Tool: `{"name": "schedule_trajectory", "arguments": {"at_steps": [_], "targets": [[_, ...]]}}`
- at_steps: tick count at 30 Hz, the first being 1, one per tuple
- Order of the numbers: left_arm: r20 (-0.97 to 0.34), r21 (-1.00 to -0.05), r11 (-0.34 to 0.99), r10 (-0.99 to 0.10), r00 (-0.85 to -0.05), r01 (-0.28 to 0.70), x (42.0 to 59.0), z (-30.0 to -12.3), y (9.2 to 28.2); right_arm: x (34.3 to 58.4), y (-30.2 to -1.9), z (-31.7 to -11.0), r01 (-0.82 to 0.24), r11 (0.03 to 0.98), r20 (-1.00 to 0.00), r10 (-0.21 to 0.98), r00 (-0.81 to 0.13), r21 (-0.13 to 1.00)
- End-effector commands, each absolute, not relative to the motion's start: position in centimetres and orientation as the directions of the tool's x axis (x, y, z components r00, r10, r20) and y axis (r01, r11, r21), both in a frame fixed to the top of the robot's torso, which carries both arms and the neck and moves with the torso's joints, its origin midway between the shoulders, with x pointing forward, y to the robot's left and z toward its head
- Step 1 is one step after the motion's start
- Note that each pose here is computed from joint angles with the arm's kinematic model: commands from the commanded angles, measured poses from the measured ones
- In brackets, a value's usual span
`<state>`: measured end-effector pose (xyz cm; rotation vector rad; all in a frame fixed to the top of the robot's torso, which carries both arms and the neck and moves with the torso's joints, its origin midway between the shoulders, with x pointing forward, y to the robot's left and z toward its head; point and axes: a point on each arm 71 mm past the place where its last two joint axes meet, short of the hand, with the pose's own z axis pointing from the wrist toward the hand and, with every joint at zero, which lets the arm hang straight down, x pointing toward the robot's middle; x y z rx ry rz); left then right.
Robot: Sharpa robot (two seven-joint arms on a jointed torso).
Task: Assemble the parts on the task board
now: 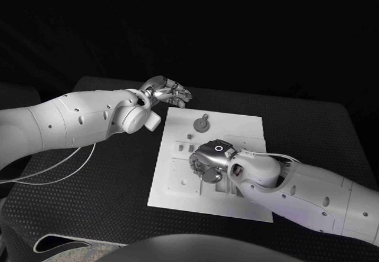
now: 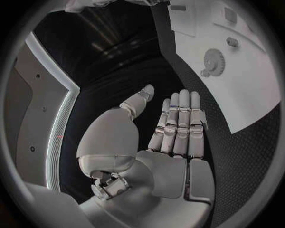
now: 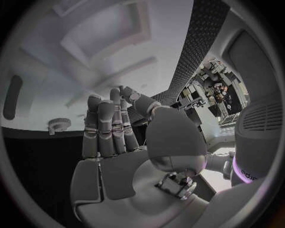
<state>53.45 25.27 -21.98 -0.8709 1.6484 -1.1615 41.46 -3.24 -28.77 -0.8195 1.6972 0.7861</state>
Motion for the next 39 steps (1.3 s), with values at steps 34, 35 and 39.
{"name": "schedule_trajectory", "arguments": {"at_steps": [34, 35, 39], "targets": [[-0.266, -0.954, 0.298, -0.9, -0.346, -0.042, 53.4, -21.8, 25.2, 42.0, -4.5, -28.9, -0.795, 0.587, -0.969, -0.072, -0.238, 0.152], [-0.266, -0.954, 0.298, -0.9, -0.346, -0.042, 53.4, -21.8, 25.3, 42.0, -4.7, -28.7, -0.79, 0.594, -0.973, -0.055, -0.226, 0.15], [-0.267, -0.954, 0.298, -0.9, -0.343, -0.041, 53.5, -21.8, 25.4, 42.0, -5.6, -28.0, -0.775, 0.611, -0.98, 0.007, -0.198, 0.161]]}}
